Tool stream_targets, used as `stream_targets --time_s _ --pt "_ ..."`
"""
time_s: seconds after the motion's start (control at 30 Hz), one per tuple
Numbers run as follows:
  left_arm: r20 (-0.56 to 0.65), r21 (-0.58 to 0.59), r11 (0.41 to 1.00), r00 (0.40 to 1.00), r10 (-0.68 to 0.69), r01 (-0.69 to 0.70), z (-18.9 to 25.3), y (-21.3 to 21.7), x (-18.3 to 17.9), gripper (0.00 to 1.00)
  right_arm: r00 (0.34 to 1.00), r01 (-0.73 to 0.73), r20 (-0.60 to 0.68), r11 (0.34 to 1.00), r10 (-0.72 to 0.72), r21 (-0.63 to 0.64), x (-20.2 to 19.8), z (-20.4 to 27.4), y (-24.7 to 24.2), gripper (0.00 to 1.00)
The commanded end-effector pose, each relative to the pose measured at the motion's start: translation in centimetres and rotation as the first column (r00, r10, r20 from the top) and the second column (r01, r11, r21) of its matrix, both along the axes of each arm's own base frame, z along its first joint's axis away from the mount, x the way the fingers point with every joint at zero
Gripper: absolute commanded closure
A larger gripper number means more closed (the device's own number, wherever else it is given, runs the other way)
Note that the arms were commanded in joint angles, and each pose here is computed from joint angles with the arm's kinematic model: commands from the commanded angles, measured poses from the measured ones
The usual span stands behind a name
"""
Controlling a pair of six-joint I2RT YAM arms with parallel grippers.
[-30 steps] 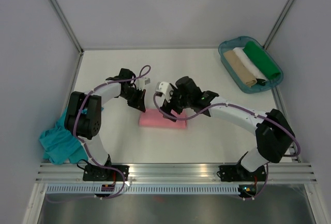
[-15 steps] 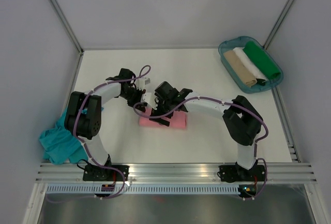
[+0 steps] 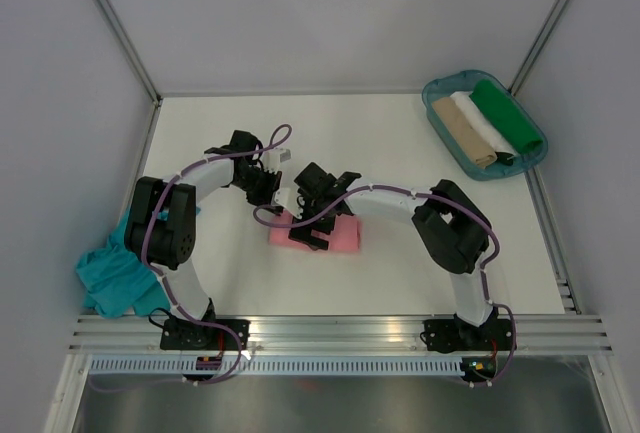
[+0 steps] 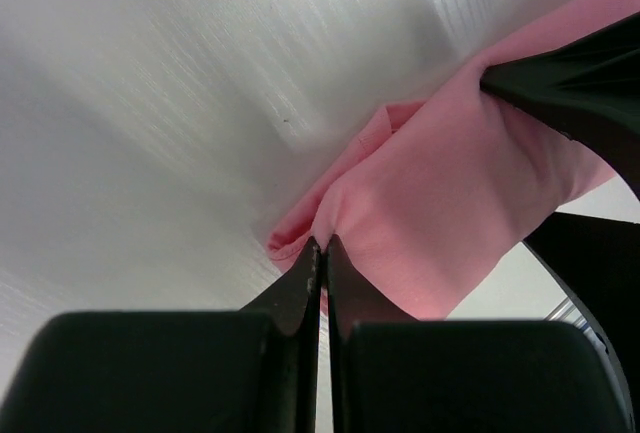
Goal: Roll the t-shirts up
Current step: Place the rolled tshirt into the container
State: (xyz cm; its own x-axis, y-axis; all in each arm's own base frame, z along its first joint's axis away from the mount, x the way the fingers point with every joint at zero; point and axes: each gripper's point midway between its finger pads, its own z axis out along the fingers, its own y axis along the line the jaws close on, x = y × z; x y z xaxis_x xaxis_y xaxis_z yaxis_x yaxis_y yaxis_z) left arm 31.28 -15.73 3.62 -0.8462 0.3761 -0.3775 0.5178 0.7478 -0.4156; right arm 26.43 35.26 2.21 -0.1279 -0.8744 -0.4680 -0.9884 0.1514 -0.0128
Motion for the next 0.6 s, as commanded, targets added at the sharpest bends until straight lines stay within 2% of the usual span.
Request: stream_targets --time_s 0.0,0.37,0.53,0.57 --pt "0.065 0.01 0.999 0.997 -0.035 0.035 0.8 0.0 1.4 0.98 0.999 -0.017 -0.036 0.999 0.016 -0.038 -0.9 -1.1 -0.9 0.02" --pt "0.072 0.028 0.999 0.997 -0.043 0.041 0.8 0.2 1.9 0.98 0.997 -0.031 -0.075 0.989 0.021 -0.143 -2.6 -3.4 -4.0 0.03" --pt "0.06 0.027 0.999 0.997 -0.045 0.044 0.7 0.2 1.6 0.98 0.999 -0.002 -0.045 0.978 -0.008 -0.207 -1.9 -4.4 -5.0 0.08" --pt "0.063 0.032 0.999 0.997 -0.045 0.043 0.8 0.2 1.7 0.96 0.999 0.0 -0.039 0.976 -0.009 -0.216 -1.8 -4.5 -5.2 0.12"
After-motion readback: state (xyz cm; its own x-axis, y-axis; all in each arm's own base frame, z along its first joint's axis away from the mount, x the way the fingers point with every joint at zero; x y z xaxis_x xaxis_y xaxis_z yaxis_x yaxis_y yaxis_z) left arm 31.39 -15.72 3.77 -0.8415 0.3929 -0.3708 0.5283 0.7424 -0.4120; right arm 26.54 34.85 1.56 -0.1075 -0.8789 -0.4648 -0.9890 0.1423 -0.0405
